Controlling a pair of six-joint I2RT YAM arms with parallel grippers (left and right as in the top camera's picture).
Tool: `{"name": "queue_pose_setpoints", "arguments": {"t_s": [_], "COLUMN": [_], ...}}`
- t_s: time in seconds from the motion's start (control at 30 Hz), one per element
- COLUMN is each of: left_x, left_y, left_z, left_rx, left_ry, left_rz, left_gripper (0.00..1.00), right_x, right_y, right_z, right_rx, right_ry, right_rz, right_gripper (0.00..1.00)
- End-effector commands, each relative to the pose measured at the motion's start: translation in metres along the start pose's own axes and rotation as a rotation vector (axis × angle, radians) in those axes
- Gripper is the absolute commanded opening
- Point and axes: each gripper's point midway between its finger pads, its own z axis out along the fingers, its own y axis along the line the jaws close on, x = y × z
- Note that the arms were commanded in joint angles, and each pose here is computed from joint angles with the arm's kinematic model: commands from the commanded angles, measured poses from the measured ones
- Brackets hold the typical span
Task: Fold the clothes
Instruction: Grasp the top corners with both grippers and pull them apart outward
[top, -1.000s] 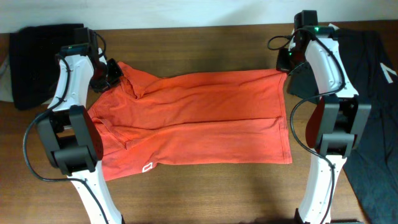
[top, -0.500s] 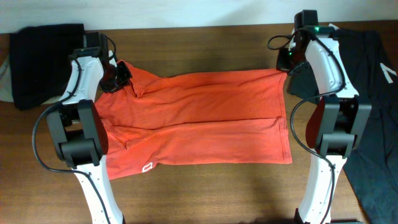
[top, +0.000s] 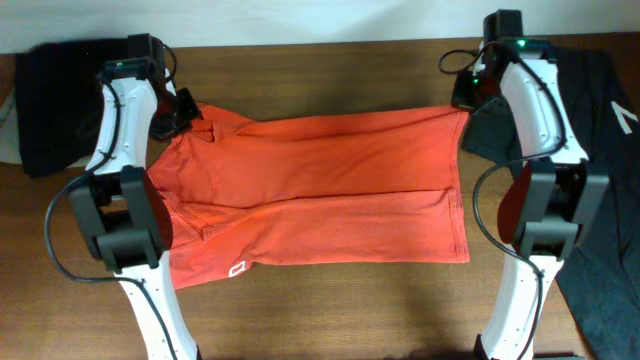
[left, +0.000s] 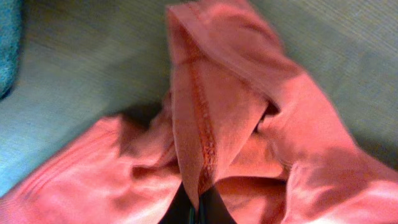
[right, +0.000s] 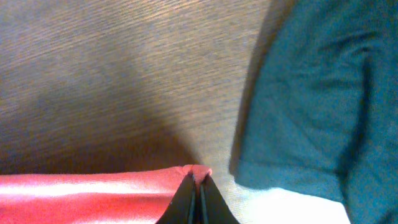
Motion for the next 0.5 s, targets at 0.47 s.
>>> {"name": "queue_pose_setpoints", "arguments": {"t_s": [0.47], "left_x": [0.100], "left_y": [0.054], "left_z": [-0.106], "left_rx": [-0.140], "left_ry": [0.329], "left_rz": [-0.006], "left_gripper": [0.00], "right_x": [0.071], "right_y": [-0.023], "right_z": [-0.086], "right_rx": [0.051], "right_ry": [0.216], "right_rz": [0.046], "right_gripper": [0.04]}}
